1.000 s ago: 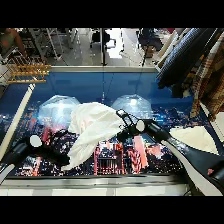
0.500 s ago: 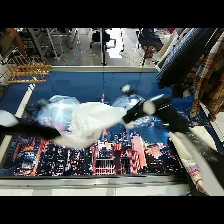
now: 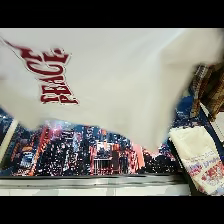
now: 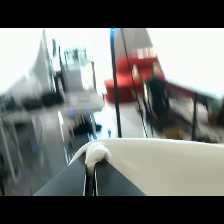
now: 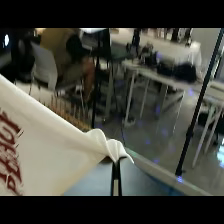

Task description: Fold the clothes and pants, and hang the long-sleeved shirts on hangers.

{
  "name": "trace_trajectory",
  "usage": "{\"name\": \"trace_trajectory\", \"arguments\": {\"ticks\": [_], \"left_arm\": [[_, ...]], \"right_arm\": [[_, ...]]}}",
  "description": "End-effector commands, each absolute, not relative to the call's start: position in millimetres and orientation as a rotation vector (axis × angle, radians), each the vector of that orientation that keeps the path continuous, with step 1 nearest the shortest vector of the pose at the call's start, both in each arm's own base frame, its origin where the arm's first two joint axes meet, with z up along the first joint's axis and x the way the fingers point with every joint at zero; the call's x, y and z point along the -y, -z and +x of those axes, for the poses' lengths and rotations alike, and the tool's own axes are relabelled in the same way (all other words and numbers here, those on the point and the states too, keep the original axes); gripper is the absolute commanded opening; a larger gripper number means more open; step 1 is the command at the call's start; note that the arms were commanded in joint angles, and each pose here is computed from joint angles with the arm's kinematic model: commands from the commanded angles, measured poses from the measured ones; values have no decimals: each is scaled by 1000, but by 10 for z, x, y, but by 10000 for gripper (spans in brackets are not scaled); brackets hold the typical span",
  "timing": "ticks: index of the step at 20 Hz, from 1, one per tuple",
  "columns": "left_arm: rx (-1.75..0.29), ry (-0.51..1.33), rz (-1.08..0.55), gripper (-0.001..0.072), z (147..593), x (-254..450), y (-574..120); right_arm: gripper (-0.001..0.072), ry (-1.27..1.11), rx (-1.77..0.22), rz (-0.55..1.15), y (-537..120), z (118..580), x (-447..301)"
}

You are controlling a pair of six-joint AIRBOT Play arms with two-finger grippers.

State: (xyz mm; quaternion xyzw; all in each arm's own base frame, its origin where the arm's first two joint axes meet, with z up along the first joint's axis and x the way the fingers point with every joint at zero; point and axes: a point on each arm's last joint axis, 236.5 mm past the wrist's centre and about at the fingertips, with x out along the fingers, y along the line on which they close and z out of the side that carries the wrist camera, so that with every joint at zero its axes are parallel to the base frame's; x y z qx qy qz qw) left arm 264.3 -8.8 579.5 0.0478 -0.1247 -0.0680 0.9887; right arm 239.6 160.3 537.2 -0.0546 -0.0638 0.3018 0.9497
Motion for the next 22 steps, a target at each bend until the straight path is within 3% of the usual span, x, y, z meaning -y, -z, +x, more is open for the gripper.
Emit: {"name": "trace_trajectory", "arguments": {"ticks": [1,5,9,12,14,15,16,17,18,20,21,22], "left_arm": [[383,128,94,4,2382,176,-6128],[-77,240,-148,5,3589,-328,-4593],[-458,416,-274,4,4876,-172,-2500],[-600,362,-387,5,5690,-248,-1232],[-628,344,-430,5,6013,-368,-890],[-614,332,-445,8,6138,-448,-889],[-590,330,-434,133,6233,-516,-942],[-575,325,-432,472,6262,-576,-1014],[-607,307,-473,611,6197,-643,-1025],[-808,269,-477,592,5800,-799,-784],[-977,201,-479,500,5468,-959,-551],[-1188,107,-470,465,5012,-1155,-297]], "right_arm": [[17,-573,239,-125,-5659,2336,-1498],[16,-453,-96,-224,-4519,3735,-1606],[16,-409,-472,-202,-2707,5131,-1620],[17,-390,-571,-139,-1497,5944,-1717],[28,-365,-552,-111,-1064,6297,-1739],[193,-342,-522,-85,-1005,6437,-1713],[379,-326,-501,-62,-1005,6510,-1691],[467,-315,-507,-56,-1018,6526,-1608],[472,-306,-554,-44,-1002,6482,-1494],[472,-295,-746,9,-833,6215,-1159],[473,-301,-854,49,-728,6019,-1009],[474,-312,-966,81,-622,5789,-858]]}}
